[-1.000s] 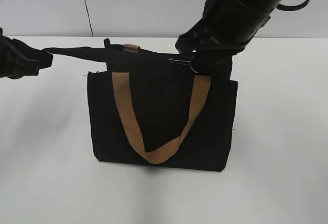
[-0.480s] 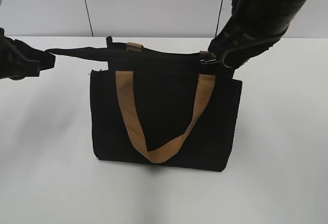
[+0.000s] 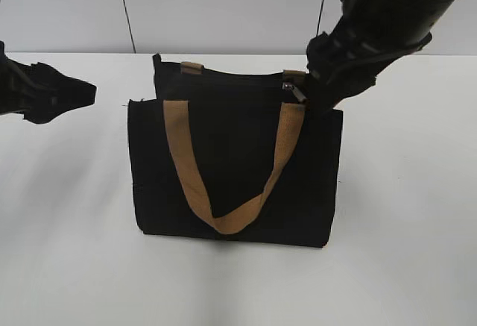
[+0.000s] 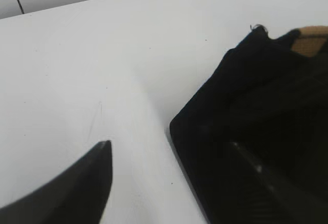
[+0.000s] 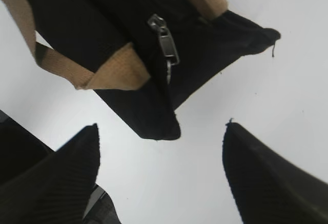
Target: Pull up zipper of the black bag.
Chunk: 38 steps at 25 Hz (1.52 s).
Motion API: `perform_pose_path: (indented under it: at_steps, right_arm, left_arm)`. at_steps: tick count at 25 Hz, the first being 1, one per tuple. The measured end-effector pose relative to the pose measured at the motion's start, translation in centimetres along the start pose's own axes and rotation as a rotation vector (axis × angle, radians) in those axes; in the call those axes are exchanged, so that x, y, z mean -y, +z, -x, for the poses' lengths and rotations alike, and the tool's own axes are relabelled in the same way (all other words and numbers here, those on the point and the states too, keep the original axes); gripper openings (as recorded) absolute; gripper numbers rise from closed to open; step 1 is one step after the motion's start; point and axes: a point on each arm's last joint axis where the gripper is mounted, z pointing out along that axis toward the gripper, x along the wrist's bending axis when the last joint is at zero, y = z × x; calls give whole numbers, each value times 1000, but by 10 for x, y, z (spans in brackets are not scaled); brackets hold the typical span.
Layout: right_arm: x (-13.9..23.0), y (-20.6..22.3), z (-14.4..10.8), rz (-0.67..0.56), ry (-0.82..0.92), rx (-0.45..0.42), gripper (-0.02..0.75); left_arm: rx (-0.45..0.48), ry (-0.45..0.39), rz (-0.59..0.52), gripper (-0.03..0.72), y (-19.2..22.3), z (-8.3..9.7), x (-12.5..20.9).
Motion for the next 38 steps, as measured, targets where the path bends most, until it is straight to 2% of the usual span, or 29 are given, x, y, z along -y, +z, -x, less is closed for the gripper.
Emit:
perform_pose_path:
  at_steps: [3, 5, 8, 14, 16, 19, 21, 22, 25, 31, 38]
  right_arm:
    - [1, -14, -2, 57, -1, -5, 613]
    - [4, -24, -3, 88, -5, -1, 608]
    - [9, -41, -4, 129, -9, 4, 591]
    - [30, -61, -8, 160, -15, 13, 586]
    - [42, -60, -9, 160, -14, 15, 585]
    - [61, -54, -12, 164, -13, 16, 585]
    - [72, -50, -14, 154, -9, 11, 585]
    - [77, -49, -15, 151, -8, 9, 585]
    - [91, -49, -18, 146, -4, -1, 585]
    - [132, -62, -25, 167, -6, -3, 585]
    - [208, -59, -39, 132, -6, -23, 585]
  left_arm:
    - [32, 2, -1, 589, 0, 4, 0]
    - [51, 8, 0, 578, 1, 10, -1]
    - [27, 33, 24, 543, -1, 26, -7]
    - [-164, 88, 121, 526, -7, 54, -20]
    - [-246, 92, 130, 526, -7, 55, -21]
    - [-415, 111, 47, 526, -5, 45, -13]
    - [-489, 75, -69, 526, -6, 38, -2]
    - [-483, 82, -122, 526, -7, 39, 3]
    - [-393, 21, -232, 528, -20, 50, 12]
    - [-197, 63, -361, 590, -78, 77, 15]
    - [-73, 60, -367, 587, -161, 87, 37]
